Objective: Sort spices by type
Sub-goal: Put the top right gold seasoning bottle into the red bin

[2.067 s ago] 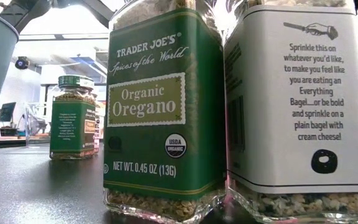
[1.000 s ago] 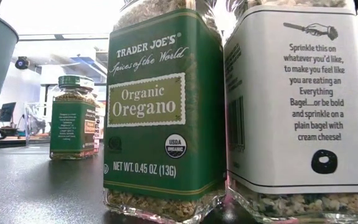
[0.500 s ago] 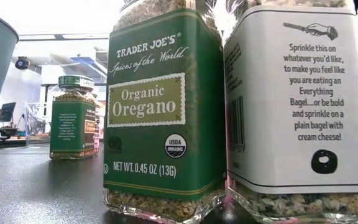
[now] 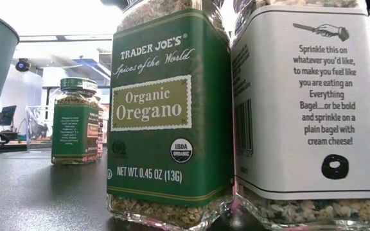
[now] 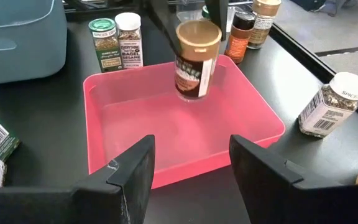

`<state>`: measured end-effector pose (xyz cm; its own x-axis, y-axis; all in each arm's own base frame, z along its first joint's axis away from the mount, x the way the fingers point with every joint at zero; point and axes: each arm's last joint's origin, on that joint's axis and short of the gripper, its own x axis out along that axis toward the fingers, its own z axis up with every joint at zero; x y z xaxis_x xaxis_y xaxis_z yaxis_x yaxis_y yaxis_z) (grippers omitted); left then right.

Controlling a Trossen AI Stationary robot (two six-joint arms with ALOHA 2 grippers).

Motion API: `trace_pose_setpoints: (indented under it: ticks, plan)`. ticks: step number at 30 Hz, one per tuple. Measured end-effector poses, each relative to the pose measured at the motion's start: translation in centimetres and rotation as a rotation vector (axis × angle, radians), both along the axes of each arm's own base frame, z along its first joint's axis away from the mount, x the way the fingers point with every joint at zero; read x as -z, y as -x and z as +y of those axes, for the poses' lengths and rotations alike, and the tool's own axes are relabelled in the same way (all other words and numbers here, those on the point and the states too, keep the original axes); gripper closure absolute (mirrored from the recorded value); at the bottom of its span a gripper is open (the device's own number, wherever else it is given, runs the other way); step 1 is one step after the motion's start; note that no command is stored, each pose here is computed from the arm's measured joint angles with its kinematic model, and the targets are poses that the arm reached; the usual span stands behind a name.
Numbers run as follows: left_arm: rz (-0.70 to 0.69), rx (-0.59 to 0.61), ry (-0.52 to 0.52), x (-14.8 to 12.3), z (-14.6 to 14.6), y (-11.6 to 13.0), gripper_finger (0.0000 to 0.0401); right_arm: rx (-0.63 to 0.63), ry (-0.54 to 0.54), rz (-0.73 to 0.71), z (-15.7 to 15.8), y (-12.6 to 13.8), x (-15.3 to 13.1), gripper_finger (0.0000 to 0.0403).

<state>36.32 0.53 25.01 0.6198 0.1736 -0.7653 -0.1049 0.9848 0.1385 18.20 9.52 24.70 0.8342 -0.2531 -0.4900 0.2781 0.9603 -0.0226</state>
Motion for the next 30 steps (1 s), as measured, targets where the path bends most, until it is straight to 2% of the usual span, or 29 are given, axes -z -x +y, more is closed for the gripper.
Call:
trace_pose_setpoints:
  ticks: [11,16,30]
  plan:
    - [0.007,-0.049,-0.009,0.7,2.2,0.0,0.014,-0.001,0.002,0.001,0.0,0.0,0.0,0.0204]
    - [-0.033,-0.015,0.034,1.5,2.0,-0.1,0.014,-0.001,0.009,0.01,-0.1,0.1,0.4,0.0204]
    - [-0.039,-0.02,0.031,2.0,2.1,0.0,0.0136,0.027,-0.009,0.029,-0.3,0.4,1.6,0.0204]
